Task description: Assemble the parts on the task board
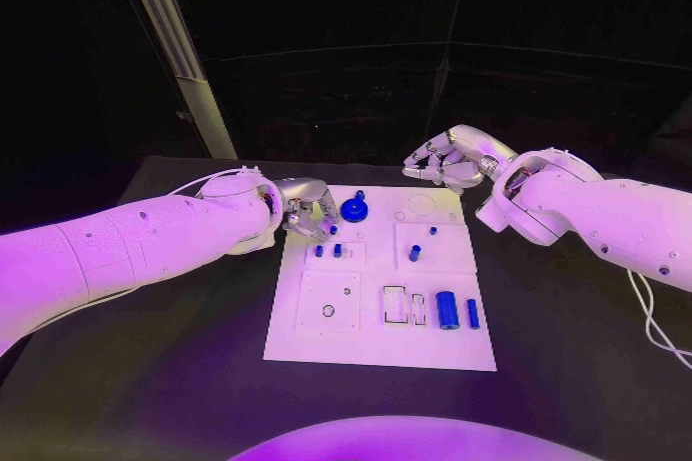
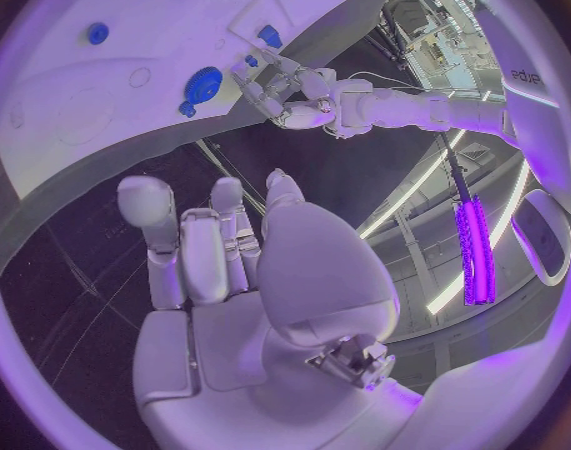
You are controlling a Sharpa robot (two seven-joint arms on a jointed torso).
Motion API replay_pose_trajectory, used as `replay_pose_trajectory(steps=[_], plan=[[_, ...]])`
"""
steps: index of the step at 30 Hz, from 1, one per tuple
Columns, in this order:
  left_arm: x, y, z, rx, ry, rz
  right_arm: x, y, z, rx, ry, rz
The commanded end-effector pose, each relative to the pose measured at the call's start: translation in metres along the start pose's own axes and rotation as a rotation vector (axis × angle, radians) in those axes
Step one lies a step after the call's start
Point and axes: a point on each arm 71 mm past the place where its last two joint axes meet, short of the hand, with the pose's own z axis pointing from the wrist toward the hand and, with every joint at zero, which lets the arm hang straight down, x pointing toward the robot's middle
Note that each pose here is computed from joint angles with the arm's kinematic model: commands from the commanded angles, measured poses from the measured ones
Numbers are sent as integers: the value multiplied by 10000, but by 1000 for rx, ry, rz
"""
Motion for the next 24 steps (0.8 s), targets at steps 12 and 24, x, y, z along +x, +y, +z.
replay_pose_trajectory(steps=[12,24], plan=[[-292,302,-349,138,-290,-523,-9,-278,-87,55,143,-428],[-356,327,-489,223,-405,-1033,284,-270,-171,60,211,-697]])
